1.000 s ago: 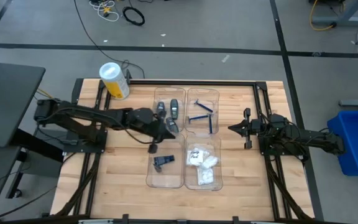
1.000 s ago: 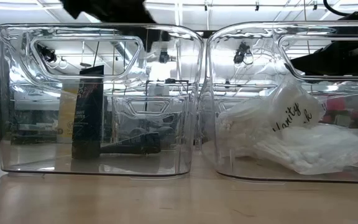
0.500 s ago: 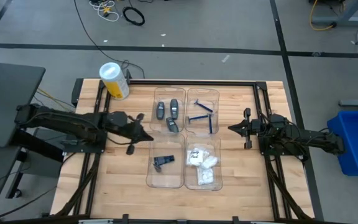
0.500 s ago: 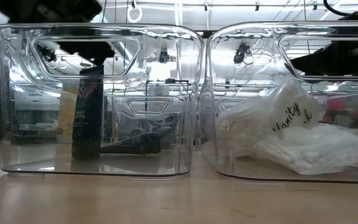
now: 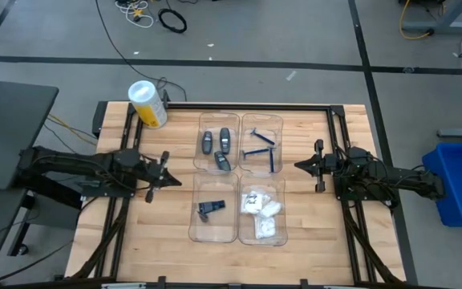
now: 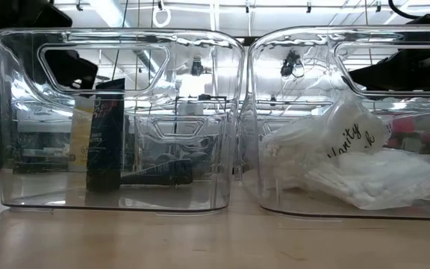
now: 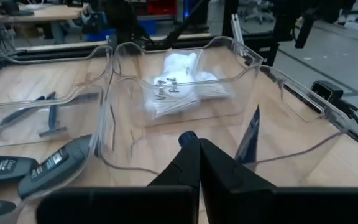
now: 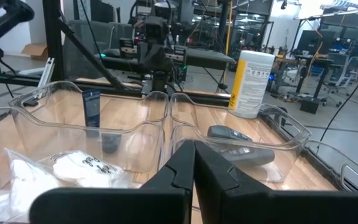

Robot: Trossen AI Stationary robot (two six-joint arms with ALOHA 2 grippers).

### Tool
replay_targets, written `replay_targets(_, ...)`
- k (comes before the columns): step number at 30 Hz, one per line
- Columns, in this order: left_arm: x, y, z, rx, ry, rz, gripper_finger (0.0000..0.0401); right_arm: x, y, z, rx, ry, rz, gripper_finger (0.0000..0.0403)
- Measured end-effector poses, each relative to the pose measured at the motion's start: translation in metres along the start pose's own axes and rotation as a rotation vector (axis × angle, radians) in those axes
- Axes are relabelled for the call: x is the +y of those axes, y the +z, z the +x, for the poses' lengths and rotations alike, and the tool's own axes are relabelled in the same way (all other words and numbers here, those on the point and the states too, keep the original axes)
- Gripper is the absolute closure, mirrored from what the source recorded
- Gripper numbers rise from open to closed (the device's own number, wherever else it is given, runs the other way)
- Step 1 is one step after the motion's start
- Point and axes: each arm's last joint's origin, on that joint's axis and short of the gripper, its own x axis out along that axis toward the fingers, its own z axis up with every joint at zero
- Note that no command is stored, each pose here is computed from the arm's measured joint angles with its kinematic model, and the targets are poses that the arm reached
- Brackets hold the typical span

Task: Pick & Place Travel size toiletries
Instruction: Return to Home Position

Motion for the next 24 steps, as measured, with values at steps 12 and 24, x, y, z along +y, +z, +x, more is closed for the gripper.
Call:
replay_targets(12,-0.005,-0.020,-0.014,-0.174,-0.017,0.029,0.0396,0.000,0.000,0.000,0.000,0.000,0.000,0.0389)
replay_targets(24,-0.002,-0.020,-0.022,-0.204,0.125,0.001,0.0397,0.000,0.000,0.000,0.000,0.000,0.000,0.0389)
